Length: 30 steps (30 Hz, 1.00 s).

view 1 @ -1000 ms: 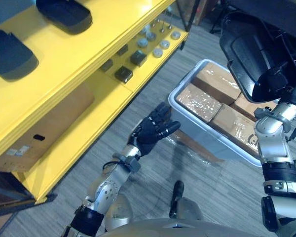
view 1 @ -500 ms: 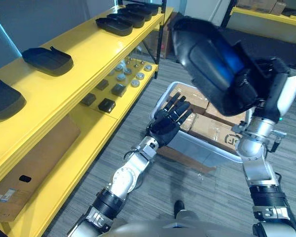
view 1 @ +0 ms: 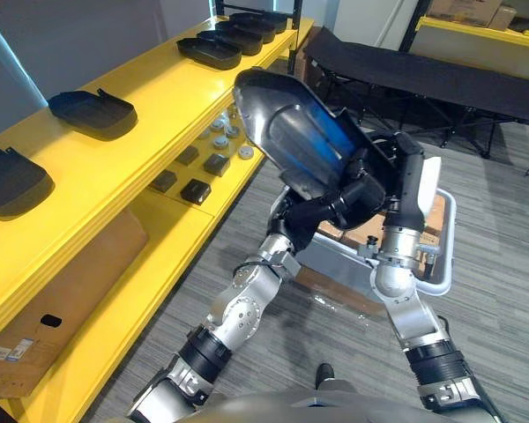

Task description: Walk over and take three plastic housings, then place them on the shelf

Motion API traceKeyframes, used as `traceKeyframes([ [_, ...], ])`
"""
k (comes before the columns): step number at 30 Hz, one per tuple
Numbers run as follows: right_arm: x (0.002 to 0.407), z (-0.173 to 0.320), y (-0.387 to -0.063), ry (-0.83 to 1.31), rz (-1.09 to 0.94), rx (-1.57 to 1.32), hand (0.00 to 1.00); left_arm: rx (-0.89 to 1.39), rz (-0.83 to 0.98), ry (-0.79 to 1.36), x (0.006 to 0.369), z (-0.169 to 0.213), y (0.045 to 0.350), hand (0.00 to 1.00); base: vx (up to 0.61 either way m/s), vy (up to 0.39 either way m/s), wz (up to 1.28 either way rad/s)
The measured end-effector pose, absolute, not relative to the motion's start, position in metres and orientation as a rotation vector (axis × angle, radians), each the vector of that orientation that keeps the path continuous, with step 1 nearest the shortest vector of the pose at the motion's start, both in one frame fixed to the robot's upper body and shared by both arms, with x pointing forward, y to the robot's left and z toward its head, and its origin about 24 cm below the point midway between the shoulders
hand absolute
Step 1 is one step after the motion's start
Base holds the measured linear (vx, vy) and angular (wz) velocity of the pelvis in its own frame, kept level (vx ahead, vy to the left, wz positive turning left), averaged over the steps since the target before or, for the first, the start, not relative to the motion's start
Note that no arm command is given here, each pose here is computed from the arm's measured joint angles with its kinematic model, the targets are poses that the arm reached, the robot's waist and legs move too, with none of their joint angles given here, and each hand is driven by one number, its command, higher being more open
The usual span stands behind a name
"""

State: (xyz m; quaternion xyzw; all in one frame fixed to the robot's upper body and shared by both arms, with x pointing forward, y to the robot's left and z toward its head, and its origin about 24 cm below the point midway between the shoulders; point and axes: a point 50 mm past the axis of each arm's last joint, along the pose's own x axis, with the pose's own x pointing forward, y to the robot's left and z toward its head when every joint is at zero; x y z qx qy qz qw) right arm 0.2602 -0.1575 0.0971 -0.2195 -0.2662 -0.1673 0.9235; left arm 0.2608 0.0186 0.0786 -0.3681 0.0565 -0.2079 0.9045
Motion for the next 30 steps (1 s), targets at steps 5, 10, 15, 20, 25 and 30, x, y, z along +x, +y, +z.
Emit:
traceKeyframes([
  [5,0.252,0.083,-0.148,-0.48,-0.319,-0.389,0.0,-0.819,-0.237,0.082,0.266,0.083,0.029,1.0,-0.01,0.0,0.01],
  [10,0.246,0.073,-0.133,-0.436,-0.292,-0.335,0.0,-0.924,-0.049,0.036,0.272,0.089,0.044,0.0,0.0,0.0,0.0],
  [15,0.24,0.063,-0.125,-0.39,-0.276,-0.32,0.0,-1.023,0.037,0.038,0.277,0.085,0.06,0.0,0.0,0.0,0.02],
  [20,0.239,0.055,-0.129,-0.354,-0.328,-0.322,0.0,-1.009,-0.142,0.146,0.28,0.067,0.054,0.0,0.0,0.001,0.08],
  [25,0.228,0.051,-0.138,-0.374,-0.326,-0.347,0.0,-0.97,-0.266,0.296,0.284,0.042,0.045,0.0,-0.01,0.003,-0.04],
  [30,0.222,0.05,-0.136,-0.372,-0.33,-0.335,0.0,-0.854,-0.37,0.355,0.279,0.027,0.051,0.0,-0.01,0.007,-0.06],
])
